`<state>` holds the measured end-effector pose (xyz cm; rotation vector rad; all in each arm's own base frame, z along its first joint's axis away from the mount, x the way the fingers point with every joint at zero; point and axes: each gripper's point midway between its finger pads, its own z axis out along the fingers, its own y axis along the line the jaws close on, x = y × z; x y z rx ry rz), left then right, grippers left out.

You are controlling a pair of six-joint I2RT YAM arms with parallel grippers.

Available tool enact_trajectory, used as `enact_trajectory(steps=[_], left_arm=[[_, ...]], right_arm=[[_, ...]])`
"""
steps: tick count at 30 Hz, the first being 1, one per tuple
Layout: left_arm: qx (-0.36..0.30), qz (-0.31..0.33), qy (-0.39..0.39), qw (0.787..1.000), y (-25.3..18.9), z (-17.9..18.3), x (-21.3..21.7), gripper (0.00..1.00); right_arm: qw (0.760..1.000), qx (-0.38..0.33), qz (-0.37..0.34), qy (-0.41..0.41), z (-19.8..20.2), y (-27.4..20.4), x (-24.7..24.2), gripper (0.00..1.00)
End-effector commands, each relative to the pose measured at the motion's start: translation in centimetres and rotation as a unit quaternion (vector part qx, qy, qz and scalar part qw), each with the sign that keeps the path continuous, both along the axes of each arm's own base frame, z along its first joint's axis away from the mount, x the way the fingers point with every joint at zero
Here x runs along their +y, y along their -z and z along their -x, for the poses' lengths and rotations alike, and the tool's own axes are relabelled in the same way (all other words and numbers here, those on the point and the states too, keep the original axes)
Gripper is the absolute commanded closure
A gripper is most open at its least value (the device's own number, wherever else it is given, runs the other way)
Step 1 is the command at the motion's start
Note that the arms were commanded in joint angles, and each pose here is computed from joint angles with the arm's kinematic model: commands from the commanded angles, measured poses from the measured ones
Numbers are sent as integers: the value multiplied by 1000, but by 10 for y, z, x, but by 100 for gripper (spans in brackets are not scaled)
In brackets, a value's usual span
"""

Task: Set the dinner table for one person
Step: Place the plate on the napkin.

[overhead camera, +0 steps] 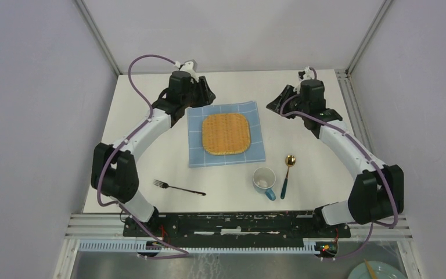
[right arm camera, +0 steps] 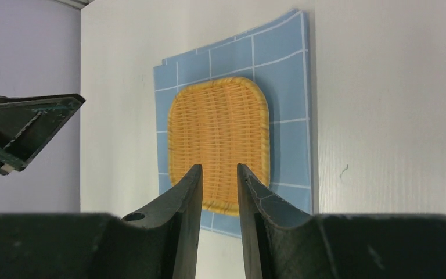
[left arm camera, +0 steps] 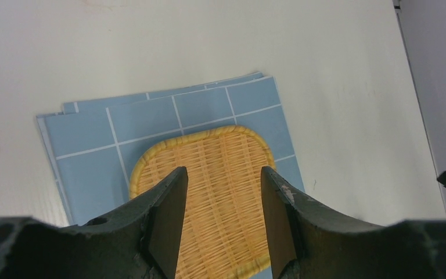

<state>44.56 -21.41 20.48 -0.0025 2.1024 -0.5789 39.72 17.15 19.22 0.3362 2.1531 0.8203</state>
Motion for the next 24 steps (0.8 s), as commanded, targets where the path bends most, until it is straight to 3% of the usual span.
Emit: enact_trajectory(steps=[1,7,16,24], left_arm=[[-32,43,-37,998,-37,7,10,44],[-20,45,-61,997,-23,28,22,46],[-21,38,-74,996,-16,48,34,46],[-12,34,-61,997,-8,53,30,46]], right_arm=[[996,25,83,-25,47,-33,-23,67],[990,51,120,-51,109,-50,-41,66],[981,120,126,-89,199,-12,-51,67],[970,155,152,-106,248,14,-60,67]])
